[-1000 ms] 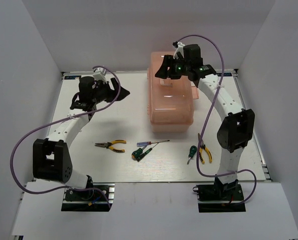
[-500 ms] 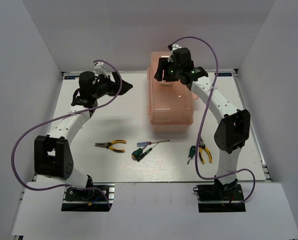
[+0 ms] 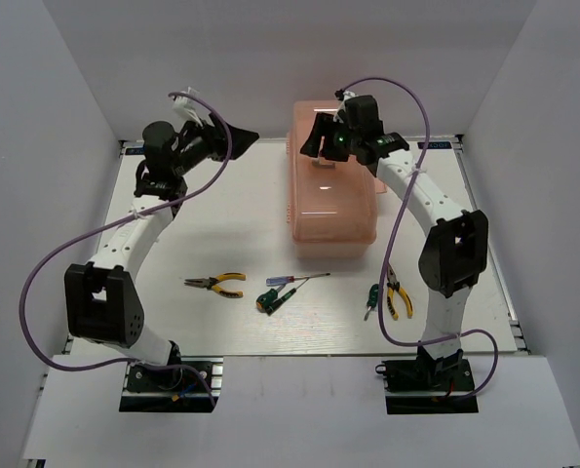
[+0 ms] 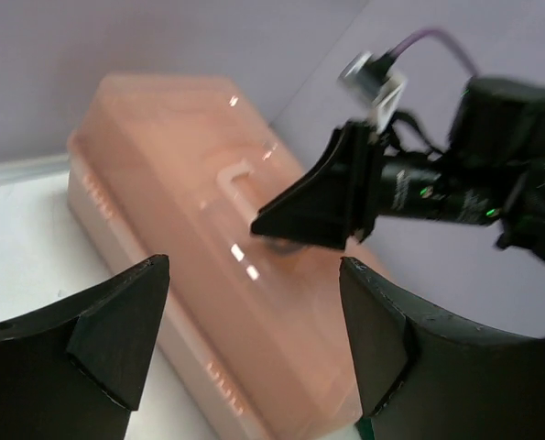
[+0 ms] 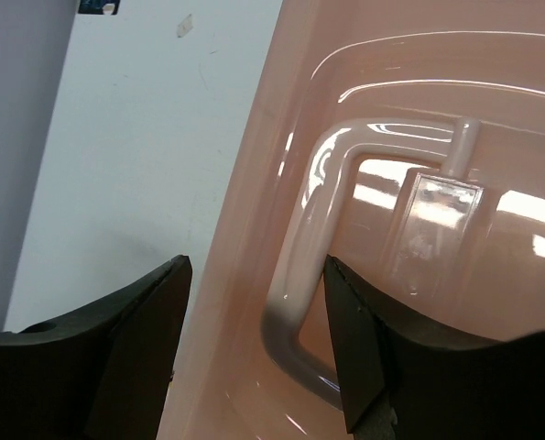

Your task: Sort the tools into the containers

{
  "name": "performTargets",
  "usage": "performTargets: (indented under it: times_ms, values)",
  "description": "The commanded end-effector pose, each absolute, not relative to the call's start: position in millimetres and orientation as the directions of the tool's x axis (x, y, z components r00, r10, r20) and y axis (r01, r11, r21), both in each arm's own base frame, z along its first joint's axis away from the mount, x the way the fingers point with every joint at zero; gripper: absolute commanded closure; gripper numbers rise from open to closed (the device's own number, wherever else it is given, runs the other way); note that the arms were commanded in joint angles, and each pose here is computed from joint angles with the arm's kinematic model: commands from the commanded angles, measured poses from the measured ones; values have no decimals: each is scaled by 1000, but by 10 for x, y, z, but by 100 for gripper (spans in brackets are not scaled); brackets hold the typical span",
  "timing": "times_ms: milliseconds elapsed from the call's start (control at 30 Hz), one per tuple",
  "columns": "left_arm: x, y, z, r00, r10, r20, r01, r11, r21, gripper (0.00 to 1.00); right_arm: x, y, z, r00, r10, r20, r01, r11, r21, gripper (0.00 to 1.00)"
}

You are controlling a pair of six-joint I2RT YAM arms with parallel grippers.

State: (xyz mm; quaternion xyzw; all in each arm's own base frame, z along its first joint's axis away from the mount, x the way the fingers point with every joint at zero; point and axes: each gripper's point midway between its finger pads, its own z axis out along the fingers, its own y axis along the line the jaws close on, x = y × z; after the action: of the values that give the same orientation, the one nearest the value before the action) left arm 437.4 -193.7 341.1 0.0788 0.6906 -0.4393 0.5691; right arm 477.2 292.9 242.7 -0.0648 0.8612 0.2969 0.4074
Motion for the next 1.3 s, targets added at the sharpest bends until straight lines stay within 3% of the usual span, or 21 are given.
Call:
performTargets:
  times_ms: [0,233,700,933,1267]
  values:
    - [4365,-2026,3925,-264,-442,-857,694,531,-487,15,4615,3094,2189,-765,140,-629,-342,740,580,35]
    - [4624,-2182,3960,-342,-485,-805,711,426,-559,15,4646,3158,2533,-756,173,-631,-400,641,655,38]
    - [4887,-2929,3539,-559,-378,-738,719,222,-658,14,4707,3063,2744,-762,216,-610,-419,553,720,41]
    - [4911,-3176,3398,-618,-340,-708,686,205,-698,14,4692,3080,2811,-774,222,-594,-430,505,749,42]
    - [4965,-3297,3071,-690,-304,-657,587,297,-754,14,4688,3071,2950,-766,232,-599,-456,461,761,43]
